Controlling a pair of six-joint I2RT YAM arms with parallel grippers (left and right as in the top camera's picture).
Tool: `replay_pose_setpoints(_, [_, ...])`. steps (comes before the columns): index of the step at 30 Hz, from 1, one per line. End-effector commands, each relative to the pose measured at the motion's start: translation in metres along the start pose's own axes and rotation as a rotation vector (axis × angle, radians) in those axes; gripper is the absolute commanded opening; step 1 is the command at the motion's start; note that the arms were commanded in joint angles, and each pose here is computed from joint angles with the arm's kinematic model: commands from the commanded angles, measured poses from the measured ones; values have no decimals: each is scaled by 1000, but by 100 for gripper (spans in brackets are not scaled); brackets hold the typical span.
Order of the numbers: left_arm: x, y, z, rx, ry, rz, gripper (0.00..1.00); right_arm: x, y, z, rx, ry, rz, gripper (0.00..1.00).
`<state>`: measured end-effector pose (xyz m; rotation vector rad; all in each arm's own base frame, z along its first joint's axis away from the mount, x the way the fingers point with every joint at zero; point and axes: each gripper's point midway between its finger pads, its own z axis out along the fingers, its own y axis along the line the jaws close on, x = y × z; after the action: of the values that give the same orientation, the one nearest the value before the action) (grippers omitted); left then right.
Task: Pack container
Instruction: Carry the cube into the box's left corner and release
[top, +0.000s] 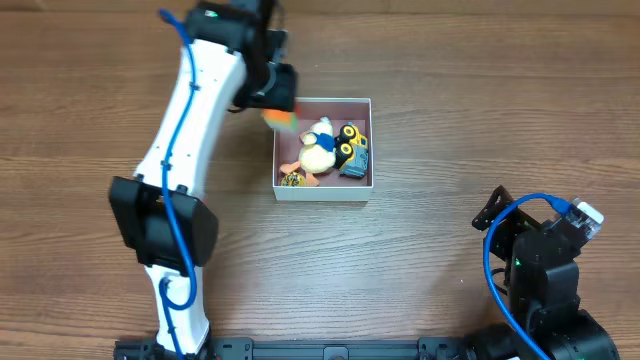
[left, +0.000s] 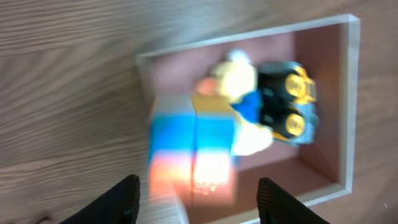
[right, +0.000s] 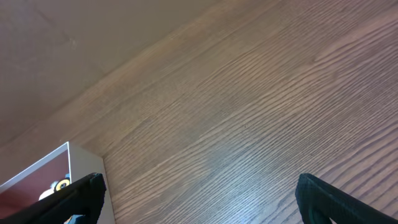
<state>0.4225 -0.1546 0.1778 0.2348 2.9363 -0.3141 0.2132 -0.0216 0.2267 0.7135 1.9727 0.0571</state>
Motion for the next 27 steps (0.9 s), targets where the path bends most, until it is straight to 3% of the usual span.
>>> replay_pose_setpoints(1, [4,-30,1,17,-3,53,61,-4,-1,-2,1,-20,5,100])
replay_pose_setpoints(5, [4,-36,3,2,-9,46,63,-5,-1,-2,1,-21,5,100])
replay_pose_setpoints(6, [4,-35,3,-1,-10,46,80,-5,-1,-2,1,-21,5,100])
replay_pose_setpoints(8, [6,-26,2,-30,0,33,86,-4,-1,-2,1,-20,5,100])
replay_pose_setpoints(9, [9,-21,0,-35,16,20,98,-5,-1,-2,1,-21,5,100])
replay_pose_setpoints(10, [13,-15,-2,-44,30,-6,100,-5,-1,-2,1,-21,5,100])
replay_pose_setpoints(15, [31,60,-38,-241,38,-265,100,-4,-1,-2,1,-20,5,100])
replay_pose_setpoints(20, [60,104,-104,-197,-22,-452,100,-4,-1,-2,1,-20,5,100])
replay_pose_setpoints(27, [108,79,-173,-151,-176,-323,100,-4,-1,-2,1,-20,5,100])
